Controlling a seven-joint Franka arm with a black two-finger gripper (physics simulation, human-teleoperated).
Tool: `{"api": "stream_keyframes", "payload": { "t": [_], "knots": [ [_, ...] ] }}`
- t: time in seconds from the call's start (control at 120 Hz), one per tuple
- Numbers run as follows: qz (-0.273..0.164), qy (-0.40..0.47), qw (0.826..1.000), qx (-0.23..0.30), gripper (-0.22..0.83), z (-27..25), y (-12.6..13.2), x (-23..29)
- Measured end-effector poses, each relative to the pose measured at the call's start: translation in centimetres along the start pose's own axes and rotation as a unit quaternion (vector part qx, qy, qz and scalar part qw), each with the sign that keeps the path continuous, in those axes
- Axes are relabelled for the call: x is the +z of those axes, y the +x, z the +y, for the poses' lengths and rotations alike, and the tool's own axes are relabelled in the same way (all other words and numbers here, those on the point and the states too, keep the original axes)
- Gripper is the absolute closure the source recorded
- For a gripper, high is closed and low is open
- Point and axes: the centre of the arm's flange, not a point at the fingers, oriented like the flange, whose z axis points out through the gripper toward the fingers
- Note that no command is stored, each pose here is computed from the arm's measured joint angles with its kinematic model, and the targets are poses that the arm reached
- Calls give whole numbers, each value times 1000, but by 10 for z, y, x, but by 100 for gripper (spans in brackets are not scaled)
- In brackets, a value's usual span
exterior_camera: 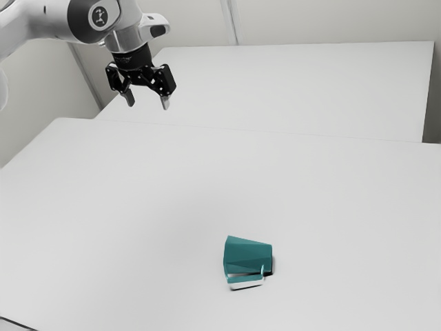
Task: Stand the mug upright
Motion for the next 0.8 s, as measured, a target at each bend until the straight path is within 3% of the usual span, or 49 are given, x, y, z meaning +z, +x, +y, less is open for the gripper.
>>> {"api": "stream_keyframes", "payload": {
  "t": [0.2, 0.433, 0.6, 0.8],
  "knots": [
    [8, -1, 1000, 7, 0, 7, -8, -11],
    [4, -39, 999, -1, 0, 9, -56, -17],
    [-12, -127, 991, -35, 0, 7, -83, 14],
    [-37, -233, 967, -100, 0, 15, -104, 86]
  ]
}}
